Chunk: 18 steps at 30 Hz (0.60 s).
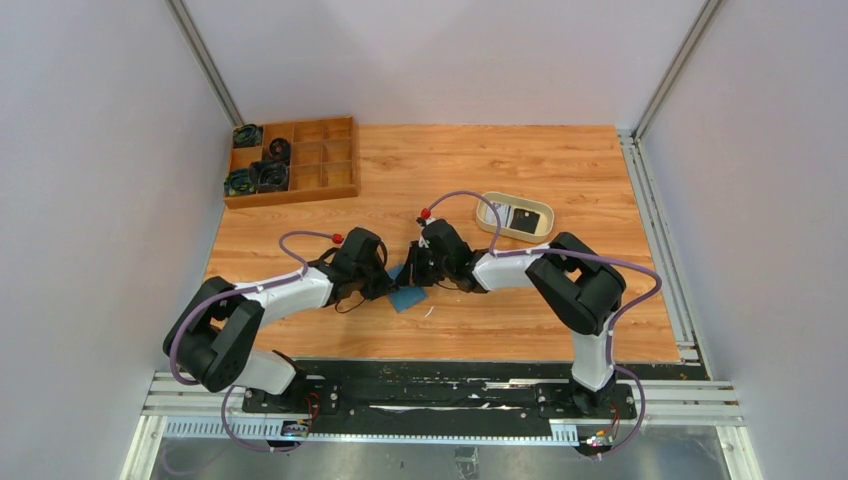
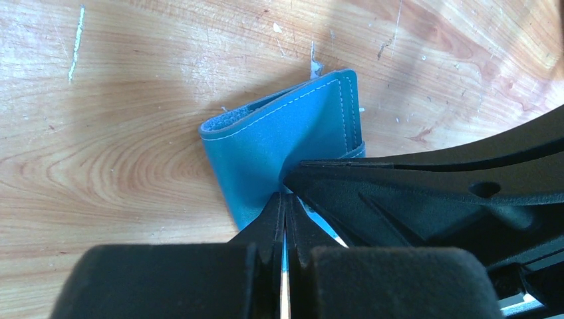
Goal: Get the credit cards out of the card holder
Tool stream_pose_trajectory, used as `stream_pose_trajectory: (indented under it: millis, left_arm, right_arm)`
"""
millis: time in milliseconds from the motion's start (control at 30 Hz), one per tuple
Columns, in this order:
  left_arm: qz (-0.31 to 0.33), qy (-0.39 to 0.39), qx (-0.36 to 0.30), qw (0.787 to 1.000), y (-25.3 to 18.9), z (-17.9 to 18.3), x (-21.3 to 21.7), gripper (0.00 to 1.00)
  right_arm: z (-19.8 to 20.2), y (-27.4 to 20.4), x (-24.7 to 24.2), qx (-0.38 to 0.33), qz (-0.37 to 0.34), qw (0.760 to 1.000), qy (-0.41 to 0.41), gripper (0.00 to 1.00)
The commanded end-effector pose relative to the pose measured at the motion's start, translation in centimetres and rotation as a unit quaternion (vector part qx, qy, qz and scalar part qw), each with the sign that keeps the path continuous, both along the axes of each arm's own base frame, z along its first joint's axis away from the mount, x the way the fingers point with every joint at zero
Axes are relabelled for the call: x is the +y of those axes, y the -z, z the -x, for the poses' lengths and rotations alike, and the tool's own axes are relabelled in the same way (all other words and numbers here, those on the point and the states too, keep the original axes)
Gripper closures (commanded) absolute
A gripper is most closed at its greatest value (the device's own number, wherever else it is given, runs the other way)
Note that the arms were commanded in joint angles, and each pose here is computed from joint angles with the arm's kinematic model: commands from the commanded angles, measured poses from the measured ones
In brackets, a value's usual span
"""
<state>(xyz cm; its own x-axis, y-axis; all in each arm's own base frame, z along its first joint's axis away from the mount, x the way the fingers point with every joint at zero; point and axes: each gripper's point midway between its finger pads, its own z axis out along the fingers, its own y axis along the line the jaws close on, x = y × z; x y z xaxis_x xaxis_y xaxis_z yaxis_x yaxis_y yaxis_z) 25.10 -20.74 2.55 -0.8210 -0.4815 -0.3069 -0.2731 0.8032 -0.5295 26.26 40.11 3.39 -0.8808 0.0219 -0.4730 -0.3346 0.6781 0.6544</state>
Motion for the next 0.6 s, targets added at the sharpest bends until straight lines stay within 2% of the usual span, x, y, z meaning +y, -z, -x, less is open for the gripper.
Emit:
stream_pose_trajectory:
  millis: [0, 367, 567]
  left_arm:
    - [-0.008, 0.008, 0.021, 1.0, 0.8, 0.7, 0.5, 1.0]
    - [0.011, 0.02, 0.018, 1.0, -1.0, 0.3, 0.3, 1.0]
    - [0.007, 0.043, 0.009, 0.999, -2.7, 0.1, 0.2, 1.0]
  right_arm:
    - [3.5, 8.6, -3.9, 0.038, 0.127, 0.991, -0.014, 1.0]
    - [3.9, 12.1, -6.7, 0.016, 0.193, 0.981, -0.021, 1.0]
    - [4.4, 13.4, -7.0, 0.021, 0.192, 0.981, -0.024, 1.0]
